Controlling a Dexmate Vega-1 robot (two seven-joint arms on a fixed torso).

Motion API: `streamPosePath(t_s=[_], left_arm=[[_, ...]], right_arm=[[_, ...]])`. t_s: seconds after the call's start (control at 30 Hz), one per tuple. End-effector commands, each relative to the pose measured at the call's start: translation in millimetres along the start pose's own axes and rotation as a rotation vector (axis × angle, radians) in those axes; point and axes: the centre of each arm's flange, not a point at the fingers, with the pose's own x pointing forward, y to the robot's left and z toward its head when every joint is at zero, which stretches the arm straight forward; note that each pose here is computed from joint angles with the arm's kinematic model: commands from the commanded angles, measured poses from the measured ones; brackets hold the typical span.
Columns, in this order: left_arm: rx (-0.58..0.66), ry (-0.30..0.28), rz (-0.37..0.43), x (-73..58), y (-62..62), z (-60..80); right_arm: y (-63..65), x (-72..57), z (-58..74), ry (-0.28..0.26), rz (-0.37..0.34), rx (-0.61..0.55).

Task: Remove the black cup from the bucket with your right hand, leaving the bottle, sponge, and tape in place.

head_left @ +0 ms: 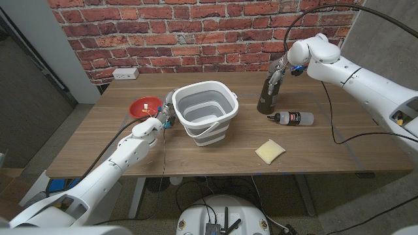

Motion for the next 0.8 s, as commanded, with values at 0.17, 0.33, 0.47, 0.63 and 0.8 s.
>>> streamPosePath(t_s=[0.17, 0.33, 0.47, 0.63, 0.8], left_arm=[[-0.002, 0.004, -0.002, 1.9, 1.2, -0.9], [-0.002, 0.005, -0.003, 2.9, 1.7, -1.2], [-0.003, 0.007, -0.001, 2.9, 2.0, -1.7], [-0.002, 0.006, 0.001, 2.4, 2.8, -1.7], [-0.004, 0.007, 0.000, 2.0, 2.9, -2.1]], right_arm=[[2.9, 3.4, 3.7, 0.004, 0.006, -0.007], [2.3, 4.7, 5.7, 0.003, 0.009, -0.011], [2.1, 5.4, 7.1, 0.004, 0.011, -0.015], [1.3, 4.1, 7.4, 0.005, 0.009, -0.013], [1.3, 1.4, 9.8, -0.001, 0.008, -0.015]])
